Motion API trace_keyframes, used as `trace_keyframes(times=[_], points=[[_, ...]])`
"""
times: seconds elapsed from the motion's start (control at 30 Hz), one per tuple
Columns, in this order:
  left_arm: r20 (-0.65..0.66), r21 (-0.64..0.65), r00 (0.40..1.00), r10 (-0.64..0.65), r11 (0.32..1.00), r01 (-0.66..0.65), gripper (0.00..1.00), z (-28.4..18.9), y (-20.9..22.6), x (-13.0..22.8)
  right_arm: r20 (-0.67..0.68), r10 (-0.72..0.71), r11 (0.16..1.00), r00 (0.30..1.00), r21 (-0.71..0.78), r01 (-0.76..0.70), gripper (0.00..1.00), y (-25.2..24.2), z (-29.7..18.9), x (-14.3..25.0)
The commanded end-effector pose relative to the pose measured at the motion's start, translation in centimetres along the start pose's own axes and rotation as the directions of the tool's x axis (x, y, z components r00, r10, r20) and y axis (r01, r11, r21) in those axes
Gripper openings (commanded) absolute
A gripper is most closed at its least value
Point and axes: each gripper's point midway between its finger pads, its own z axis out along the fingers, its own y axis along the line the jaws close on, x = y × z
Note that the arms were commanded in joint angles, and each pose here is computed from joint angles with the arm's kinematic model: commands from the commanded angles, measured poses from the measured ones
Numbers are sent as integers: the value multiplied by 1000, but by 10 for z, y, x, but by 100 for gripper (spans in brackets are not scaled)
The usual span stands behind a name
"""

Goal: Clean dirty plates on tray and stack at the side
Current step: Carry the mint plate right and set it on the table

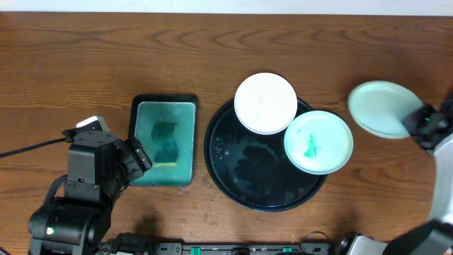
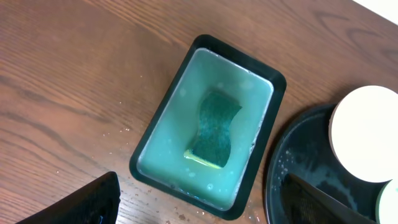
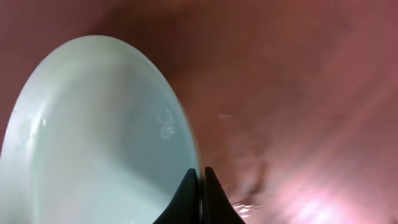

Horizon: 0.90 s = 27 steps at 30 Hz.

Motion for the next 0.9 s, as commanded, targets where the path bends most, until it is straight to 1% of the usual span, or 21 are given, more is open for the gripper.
trace_keyframes(times=[0.0, 0.13, 0.27, 0.37, 0.5, 0.53, 0.57, 0.6, 0.63, 0.73, 0.87], points=[[16, -8, 1000, -10, 1000, 10, 83, -3, 2, -4, -59, 66, 995, 996, 78, -61, 1, -24, 26, 1], [16, -8, 1000, -10, 1000, 10, 83, -3, 2, -4, -158, 65, 985, 985, 167, -38, 1, -37, 61, 19], [16, -8, 1000, -10, 1000, 10, 83, -3, 2, -4, -270, 64, 976, 961, 217, -5, 1, -44, 90, 44], [16, -8, 1000, -10, 1000, 10, 83, -3, 2, -4, -321, 55, 971, 945, 238, 24, 1, -46, 97, 58], [16, -8, 1000, -10, 1000, 10, 83, -3, 2, -4, -340, 31, 971, 940, 232, 52, 1, -40, 90, 65], [16, -9, 1000, -10, 1000, 10, 83, -3, 2, -4, -342, 24, 972, 939, 229, 58, 3, -38, 87, 66], [16, -8, 1000, -10, 1000, 10, 83, -3, 2, -4, -342, 15, 973, 939, 223, 66, 13, -36, 83, 67], [16, -8, 1000, -10, 1000, 10, 83, -3, 2, -4, -338, 6, 975, 941, 212, 70, 28, -32, 78, 67], [16, -8, 1000, -10, 1000, 10, 83, -3, 2, -4, -333, -4, 978, 943, 195, 73, 35, -28, 73, 67], [16, -8, 1000, -10, 1000, 10, 83, -3, 2, -4, -320, -75, 990, 945, 93, 110, 45, -6, 54, 67], [16, -8, 1000, -10, 1000, 10, 83, -3, 2, -4, -301, -221, 975, 928, -71, 209, 47, 28, 25, 77]])
